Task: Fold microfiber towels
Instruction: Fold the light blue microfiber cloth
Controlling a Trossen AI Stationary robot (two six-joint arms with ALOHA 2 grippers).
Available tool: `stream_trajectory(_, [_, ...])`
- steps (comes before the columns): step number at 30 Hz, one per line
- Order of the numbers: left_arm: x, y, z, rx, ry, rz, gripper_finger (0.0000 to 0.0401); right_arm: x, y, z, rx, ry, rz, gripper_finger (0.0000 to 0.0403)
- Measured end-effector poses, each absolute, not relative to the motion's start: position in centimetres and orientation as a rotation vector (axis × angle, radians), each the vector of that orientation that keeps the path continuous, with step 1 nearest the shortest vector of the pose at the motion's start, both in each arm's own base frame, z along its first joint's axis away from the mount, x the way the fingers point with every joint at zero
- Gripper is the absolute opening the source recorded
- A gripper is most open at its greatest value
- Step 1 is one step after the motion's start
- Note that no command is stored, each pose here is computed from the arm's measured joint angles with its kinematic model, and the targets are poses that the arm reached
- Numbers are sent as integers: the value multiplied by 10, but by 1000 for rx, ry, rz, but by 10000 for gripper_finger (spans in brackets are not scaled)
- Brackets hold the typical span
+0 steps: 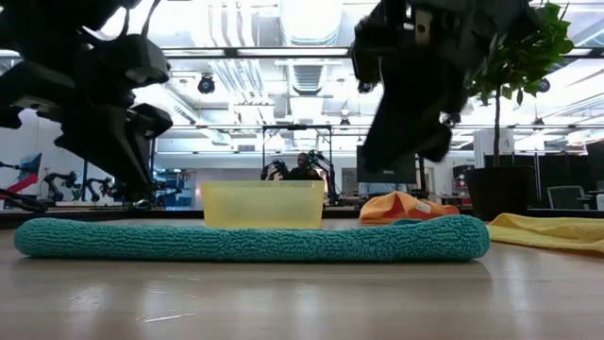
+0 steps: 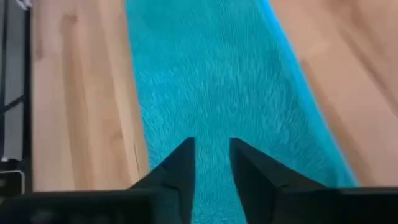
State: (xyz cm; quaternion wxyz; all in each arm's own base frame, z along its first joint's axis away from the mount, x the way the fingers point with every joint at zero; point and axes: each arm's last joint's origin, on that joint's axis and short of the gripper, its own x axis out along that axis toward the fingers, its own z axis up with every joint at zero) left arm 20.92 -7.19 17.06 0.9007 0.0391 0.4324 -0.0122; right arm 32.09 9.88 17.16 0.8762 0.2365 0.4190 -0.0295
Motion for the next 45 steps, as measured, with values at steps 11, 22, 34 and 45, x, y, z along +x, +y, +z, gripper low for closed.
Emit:
stream_trajectory(11, [228, -82, 145, -101, 971, 28, 1, 331, 120, 142, 574, 945, -134, 11])
stream_trajectory(22, [220, -122, 164, -73, 895, -70, 0, 339, 157, 172, 407, 859, -3, 11])
stream_trajectory(34, [241, -147, 122, -169, 980, -24, 0, 342, 132, 136, 491, 978, -243, 11])
stream_trajectory(45, [286, -202, 134, -385, 947, -56, 0, 348, 102, 118, 378, 1117, -215, 10])
